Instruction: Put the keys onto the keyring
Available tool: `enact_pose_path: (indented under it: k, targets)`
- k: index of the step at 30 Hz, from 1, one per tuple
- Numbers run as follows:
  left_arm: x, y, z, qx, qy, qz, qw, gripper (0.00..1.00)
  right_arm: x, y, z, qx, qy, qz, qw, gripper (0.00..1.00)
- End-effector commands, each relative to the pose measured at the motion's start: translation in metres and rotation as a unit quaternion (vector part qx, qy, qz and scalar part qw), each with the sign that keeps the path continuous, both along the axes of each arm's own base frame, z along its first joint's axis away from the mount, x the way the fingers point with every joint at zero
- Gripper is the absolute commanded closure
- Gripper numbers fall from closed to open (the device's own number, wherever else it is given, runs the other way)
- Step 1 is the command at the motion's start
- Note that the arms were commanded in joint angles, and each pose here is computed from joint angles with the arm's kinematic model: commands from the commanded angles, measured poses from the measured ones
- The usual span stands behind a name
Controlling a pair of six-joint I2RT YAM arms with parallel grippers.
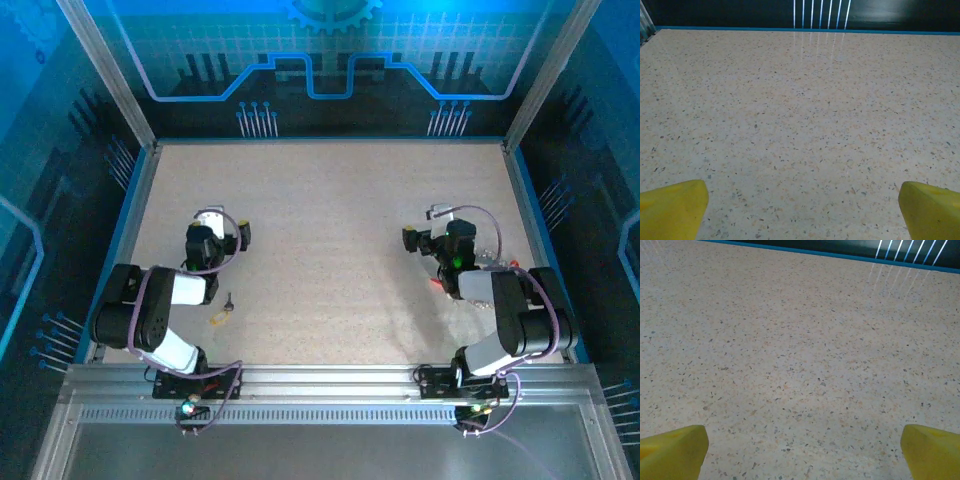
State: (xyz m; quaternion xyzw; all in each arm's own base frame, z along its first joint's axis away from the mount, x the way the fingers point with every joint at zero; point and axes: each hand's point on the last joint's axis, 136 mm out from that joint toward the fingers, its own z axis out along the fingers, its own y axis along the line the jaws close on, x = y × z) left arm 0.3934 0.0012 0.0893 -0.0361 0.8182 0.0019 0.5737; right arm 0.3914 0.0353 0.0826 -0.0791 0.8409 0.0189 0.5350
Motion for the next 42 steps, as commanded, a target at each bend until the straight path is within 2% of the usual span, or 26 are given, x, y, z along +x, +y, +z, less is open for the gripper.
enact_pose_path:
  k: [1, 23, 30, 32, 34, 37, 39, 42]
  targets:
    - [0.004, 0.002, 0.007, -0.009, -0.013, 0.010, 1.000, 0.01, 0.007, -0.002, 0.011, 0.007, -0.014, -0.002, 1.000, 0.00]
    - [0.005, 0.002, 0.007, -0.010, -0.012, 0.009, 1.000, 0.01, 0.007, -0.002, 0.011, 0.007, -0.014, -0.001, 1.000, 0.00]
    - [0.002, 0.006, 0.007, -0.048, -0.016, -0.008, 0.999, 0.01, 0.007, -0.003, 0.012, 0.013, -0.014, 0.001, 1.000, 0.00]
    - [0.002, -0.002, 0.009, -0.049, -0.015, -0.033, 0.998, 0.01, 0.007, -0.003, 0.012, 0.011, -0.015, 0.001, 1.000, 0.00]
    - [0.000, -0.010, 0.022, -0.040, -0.017, -0.052, 0.998, 0.01, 0.005, -0.007, 0.018, 0.009, -0.021, -0.014, 1.000, 0.00]
    - [-0.005, -0.004, 0.045, -0.035, 0.014, -0.009, 0.999, 0.01, 0.003, -0.013, 0.041, 0.012, -0.017, -0.029, 0.999, 0.00]
    - [-0.007, -0.009, 0.063, -0.063, 0.013, -0.005, 0.998, 0.01, -0.001, -0.014, 0.059, 0.013, -0.025, -0.035, 0.999, 0.00]
    - [-0.012, -0.014, 0.092, -0.104, 0.021, 0.010, 0.994, 0.01, -0.014, -0.037, 0.078, 0.068, -0.016, -0.126, 0.990, 0.00]
